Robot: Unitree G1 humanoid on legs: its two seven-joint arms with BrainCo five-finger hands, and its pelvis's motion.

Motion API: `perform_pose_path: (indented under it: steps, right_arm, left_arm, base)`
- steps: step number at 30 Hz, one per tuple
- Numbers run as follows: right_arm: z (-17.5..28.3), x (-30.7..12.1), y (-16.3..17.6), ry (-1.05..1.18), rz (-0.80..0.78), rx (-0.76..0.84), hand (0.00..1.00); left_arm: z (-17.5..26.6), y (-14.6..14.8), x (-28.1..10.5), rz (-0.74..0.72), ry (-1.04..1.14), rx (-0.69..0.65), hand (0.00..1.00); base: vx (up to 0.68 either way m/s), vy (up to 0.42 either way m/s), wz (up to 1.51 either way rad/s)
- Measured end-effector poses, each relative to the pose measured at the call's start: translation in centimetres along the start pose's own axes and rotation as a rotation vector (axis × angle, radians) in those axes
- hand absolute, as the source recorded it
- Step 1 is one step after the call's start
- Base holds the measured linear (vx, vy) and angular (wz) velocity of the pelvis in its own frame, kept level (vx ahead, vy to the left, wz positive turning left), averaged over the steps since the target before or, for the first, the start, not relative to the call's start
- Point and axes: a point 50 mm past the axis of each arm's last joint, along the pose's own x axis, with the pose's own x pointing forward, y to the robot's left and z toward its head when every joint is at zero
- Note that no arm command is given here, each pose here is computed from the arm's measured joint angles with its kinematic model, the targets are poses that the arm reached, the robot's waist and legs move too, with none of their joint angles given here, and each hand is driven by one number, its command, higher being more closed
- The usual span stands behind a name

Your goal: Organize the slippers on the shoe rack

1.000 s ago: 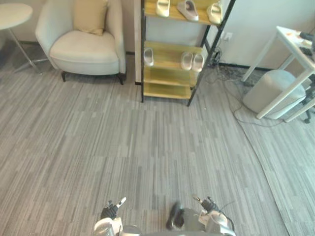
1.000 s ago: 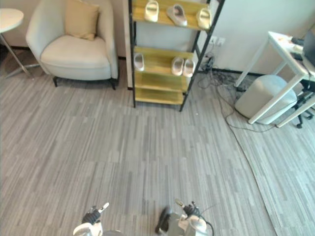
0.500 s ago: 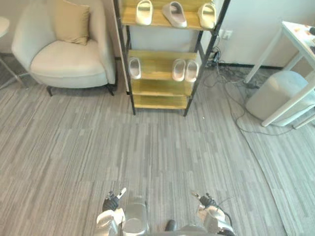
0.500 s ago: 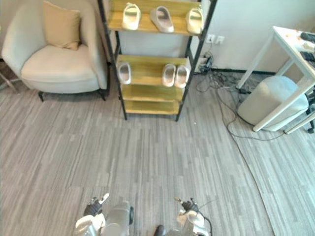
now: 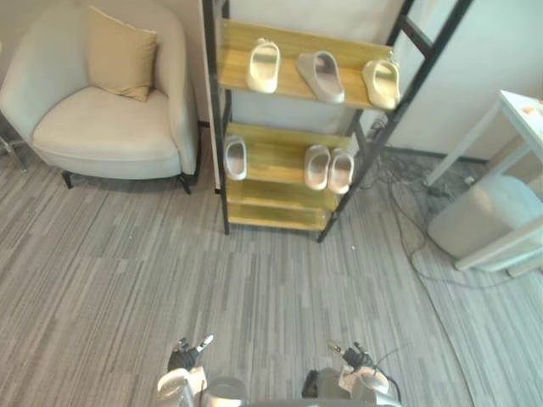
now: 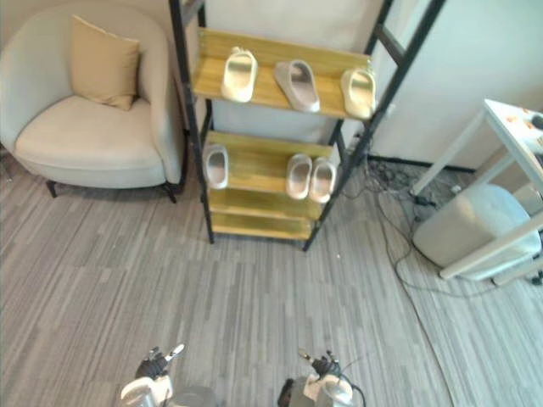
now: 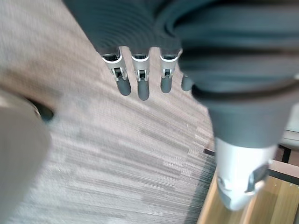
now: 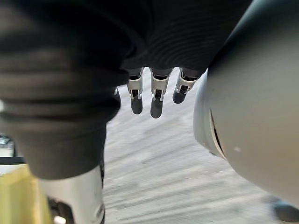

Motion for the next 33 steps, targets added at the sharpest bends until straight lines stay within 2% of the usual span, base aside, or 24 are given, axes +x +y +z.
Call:
perform_pose_path:
  steps: [8, 12, 17, 27, 33]
  right_arm:
    - [1.0, 0.3, -0.7, -0.016, -0.020, 0.004, 0.00]
    - [0.3, 0.1, 0.2, 0.009, -0.009, 0.031, 0.00]
    - [0.3, 0.1, 0.3, 0.015, -0.022, 0.047, 0.00]
    - [-0.4, -0.1, 0.5, 0.026, 0.012, -0.030, 0.00]
    - [-1.4, -0.3, 0.0, 0.056, 0.002, -0.041, 0.00]
  left_arm:
    - [-1.5, -2.0, -0.4, -0.013, 0.065, -0.088, 0.00]
    - [-0.7, -1.0, -0.2, -0.004, 0.029, -0.055, 0.00]
    - [0.3, -1.7, 0.0, -0.029, -0.005, -0.049, 0.00]
    - [-0.3, -1.1, 0.1, -0.036, 0.018, -0.006, 0.00]
    - [-0.6, -0.4, 0.0, -0.022, 0.033, -0.001, 0.00]
  base:
    - [0.56, -0.318, 0.76]
    - [0.42, -0.148, 0.05]
    - [0.31, 0.104, -0.08]
    - [0.23, 0.141, -0.41]
    - [0.15, -0.052, 0.11]
